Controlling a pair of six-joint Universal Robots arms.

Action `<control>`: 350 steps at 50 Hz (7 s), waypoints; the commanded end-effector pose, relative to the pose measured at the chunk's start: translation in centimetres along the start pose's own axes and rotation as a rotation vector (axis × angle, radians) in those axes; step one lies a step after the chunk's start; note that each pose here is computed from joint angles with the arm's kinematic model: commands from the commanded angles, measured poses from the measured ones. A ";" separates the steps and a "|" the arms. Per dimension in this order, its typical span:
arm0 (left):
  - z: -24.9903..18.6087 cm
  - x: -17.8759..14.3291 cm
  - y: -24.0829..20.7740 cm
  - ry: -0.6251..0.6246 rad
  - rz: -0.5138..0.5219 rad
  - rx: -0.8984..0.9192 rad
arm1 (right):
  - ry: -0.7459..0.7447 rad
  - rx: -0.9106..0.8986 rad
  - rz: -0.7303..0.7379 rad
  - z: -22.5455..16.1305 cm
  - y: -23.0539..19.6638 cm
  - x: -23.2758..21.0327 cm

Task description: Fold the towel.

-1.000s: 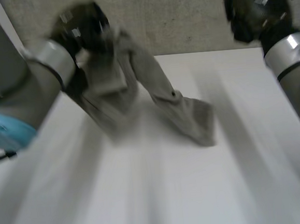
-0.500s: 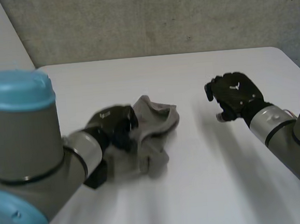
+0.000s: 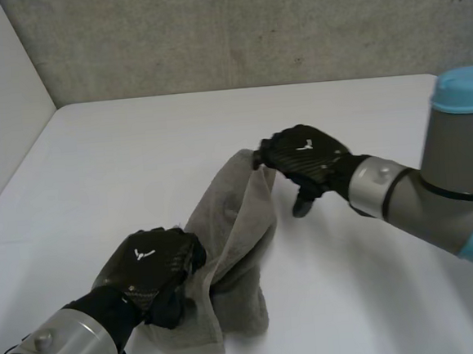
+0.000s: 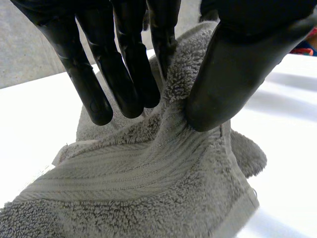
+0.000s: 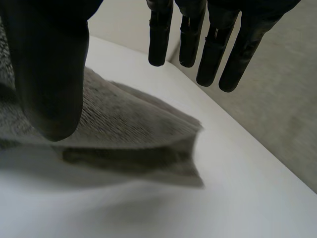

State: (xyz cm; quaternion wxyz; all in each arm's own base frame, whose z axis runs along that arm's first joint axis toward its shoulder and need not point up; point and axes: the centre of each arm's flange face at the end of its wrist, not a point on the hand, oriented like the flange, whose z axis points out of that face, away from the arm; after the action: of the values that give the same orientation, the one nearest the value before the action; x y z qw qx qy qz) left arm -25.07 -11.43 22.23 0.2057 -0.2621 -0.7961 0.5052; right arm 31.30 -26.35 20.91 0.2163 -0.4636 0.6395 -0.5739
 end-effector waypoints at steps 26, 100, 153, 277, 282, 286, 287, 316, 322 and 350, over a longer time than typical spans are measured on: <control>3.8 -5.0 -2.8 -0.142 0.004 0.115 | -0.091 0.073 -0.286 8.0 -0.4 -2.7; 0.0 -12.3 -5.3 -0.310 -0.131 0.350 | 0.081 0.102 0.019 7.0 1.8 -7.0; 1.1 -15.0 -12.0 -0.296 -0.201 0.522 | 0.301 0.198 -0.050 2.6 -10.6 1.9; 5.0 -9.9 -2.6 -0.112 -0.233 0.114 | 0.012 -0.391 -0.131 -13.9 2.5 2.8; 4.5 -9.4 -2.6 -0.100 -0.222 0.115 | 0.075 -0.347 -0.059 -13.0 2.3 4.4; 3.7 -8.9 -2.9 -0.085 -0.210 0.141 | 0.093 -0.311 -0.003 -12.0 2.1 4.7; 3.7 -8.9 -2.9 -0.085 -0.210 0.142 | 0.094 -0.295 0.033 -11.2 2.1 4.8; 3.9 -9.2 -2.1 -0.086 -0.219 0.130 | 0.198 -0.275 0.251 -0.3 6.4 0.9; 3.9 -9.8 -1.7 -0.106 -0.228 0.121 | 0.183 -0.312 0.245 1.2 7.8 0.0; 3.6 -9.8 -2.1 -0.108 -0.220 0.138 | -0.203 -0.494 -0.048 -8.8 6.3 -7.6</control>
State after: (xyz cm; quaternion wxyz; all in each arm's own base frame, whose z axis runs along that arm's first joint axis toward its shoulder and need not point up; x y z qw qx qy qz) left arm -20.06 -20.89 22.14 0.2345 -0.1307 -0.7929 0.5471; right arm 27.00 -20.26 15.78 0.1461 -0.4748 0.7509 -0.4352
